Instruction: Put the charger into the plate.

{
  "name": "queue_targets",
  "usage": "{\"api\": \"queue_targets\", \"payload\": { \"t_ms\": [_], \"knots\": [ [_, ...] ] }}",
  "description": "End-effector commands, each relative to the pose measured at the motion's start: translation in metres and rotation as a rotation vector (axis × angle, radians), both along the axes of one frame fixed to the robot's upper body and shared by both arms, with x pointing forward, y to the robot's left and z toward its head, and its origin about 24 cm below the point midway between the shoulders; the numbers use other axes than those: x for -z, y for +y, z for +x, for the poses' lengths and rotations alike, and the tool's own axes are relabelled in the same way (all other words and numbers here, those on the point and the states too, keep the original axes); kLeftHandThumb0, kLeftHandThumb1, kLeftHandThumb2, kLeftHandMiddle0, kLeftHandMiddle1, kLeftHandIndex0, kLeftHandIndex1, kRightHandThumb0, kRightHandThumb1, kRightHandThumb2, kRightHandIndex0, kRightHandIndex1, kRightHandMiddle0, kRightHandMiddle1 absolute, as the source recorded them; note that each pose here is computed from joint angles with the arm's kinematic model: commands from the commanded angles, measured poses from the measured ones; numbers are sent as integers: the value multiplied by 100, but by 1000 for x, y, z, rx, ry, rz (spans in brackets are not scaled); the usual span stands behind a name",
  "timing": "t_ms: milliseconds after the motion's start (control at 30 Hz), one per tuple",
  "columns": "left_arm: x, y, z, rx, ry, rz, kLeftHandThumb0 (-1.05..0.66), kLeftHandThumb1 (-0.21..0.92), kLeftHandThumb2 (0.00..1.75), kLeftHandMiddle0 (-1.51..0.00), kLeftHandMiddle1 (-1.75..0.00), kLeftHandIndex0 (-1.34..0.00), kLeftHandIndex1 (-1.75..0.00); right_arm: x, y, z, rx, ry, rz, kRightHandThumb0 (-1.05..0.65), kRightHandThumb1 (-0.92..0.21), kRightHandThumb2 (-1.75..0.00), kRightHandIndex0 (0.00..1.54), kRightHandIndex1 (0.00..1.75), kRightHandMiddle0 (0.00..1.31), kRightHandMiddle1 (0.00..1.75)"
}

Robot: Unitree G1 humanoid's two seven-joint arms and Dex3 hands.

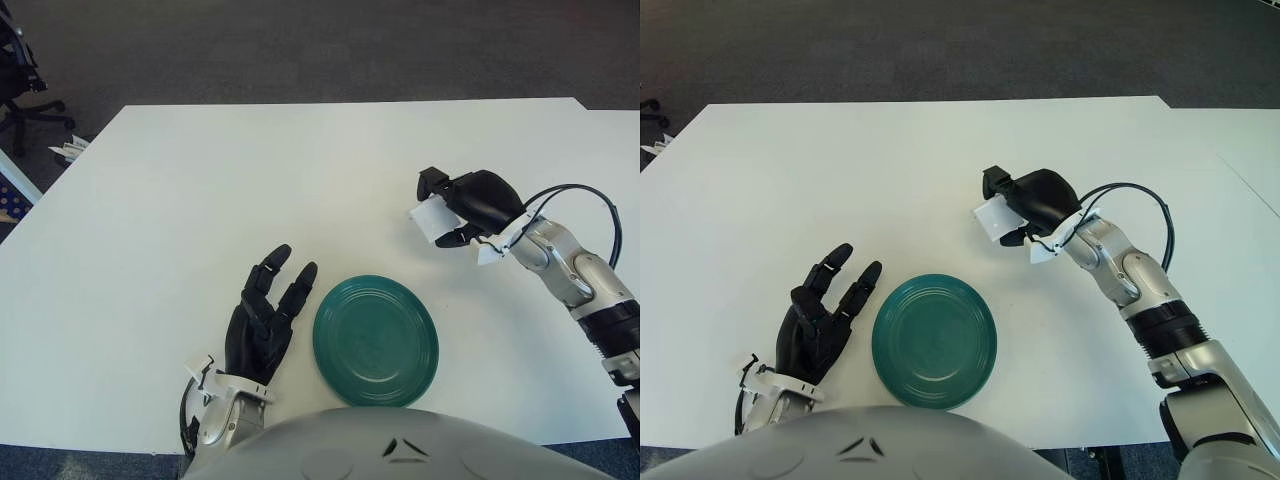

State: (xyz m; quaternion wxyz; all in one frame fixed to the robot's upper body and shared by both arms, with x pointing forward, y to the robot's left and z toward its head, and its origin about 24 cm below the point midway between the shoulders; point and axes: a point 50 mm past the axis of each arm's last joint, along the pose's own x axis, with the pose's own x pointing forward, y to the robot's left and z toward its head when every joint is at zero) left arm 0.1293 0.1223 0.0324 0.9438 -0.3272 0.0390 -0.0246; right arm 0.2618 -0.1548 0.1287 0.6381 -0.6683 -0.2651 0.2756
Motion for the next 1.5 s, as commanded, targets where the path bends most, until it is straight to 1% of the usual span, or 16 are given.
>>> {"api": "queue_targets", "payload": {
  "t_ms": [0,133,333,500,767,833,867,933,1000,1067,1133,1300,1467],
  "knots": [
    [1,0,1,0,-5,-1,-102,92,96,-60,-2,-11,-93,-4,3,-8,-26,-3,-24,-42,-52,-106,91,175,46,175],
    [0,0,2,-1,-3,1,-103,92,97,-60,-2,-11,-93,-6,14,-26,-82,-6,-17,-42,-51,-107,93,175,46,175],
    [0,0,2,0,-4,-1,-104,92,98,-60,-2,-11,-93,-10,22,-39,-126,-2,-1,-43,-49,-109,93,175,48,175],
    [1,1,3,1,-4,-2,-103,92,98,-61,-2,-11,-93,-13,26,-43,-145,14,12,-43,-48,-110,94,175,48,175],
    [2,-1,4,3,-9,-15,-100,92,97,-61,-2,-11,-93,-26,43,-56,-211,35,41,-43,-48,-111,100,175,49,175],
    [1,-2,4,2,-9,-19,-100,92,97,-61,-2,-11,-93,-27,45,-58,-220,42,44,-43,-48,-111,102,175,48,175],
    [1,-2,4,3,-10,-22,-100,92,97,-61,-2,-10,-93,-27,46,-59,-225,50,42,-43,-46,-113,103,175,50,175],
    [1,-3,5,6,-12,-28,-100,92,98,-61,-2,-9,-93,-27,50,-64,-236,73,31,-44,-45,-114,102,175,51,175],
    [0,-3,5,9,-16,-36,-100,92,98,-60,-2,-9,-93,-26,54,-69,-247,98,14,-44,-45,-114,102,175,51,175],
    [0,-4,5,10,-18,-39,-99,92,99,-60,-2,-8,-93,-26,56,-71,-252,111,5,-44,-45,-114,102,175,51,175],
    [0,-4,5,10,-19,-41,-99,92,99,-60,-2,-8,-93,-26,57,-72,-258,119,-1,-44,-46,-114,102,175,50,175],
    [-1,-4,5,10,-23,-36,-99,92,99,-60,-2,-8,-93,-18,64,-74,-299,143,-43,-44,-46,-113,102,175,50,175],
    [-1,-5,5,4,-22,-27,-98,92,98,-61,-2,-8,-93,-13,68,-75,-319,147,-60,-43,-47,-112,98,175,49,175]
  ]
}}
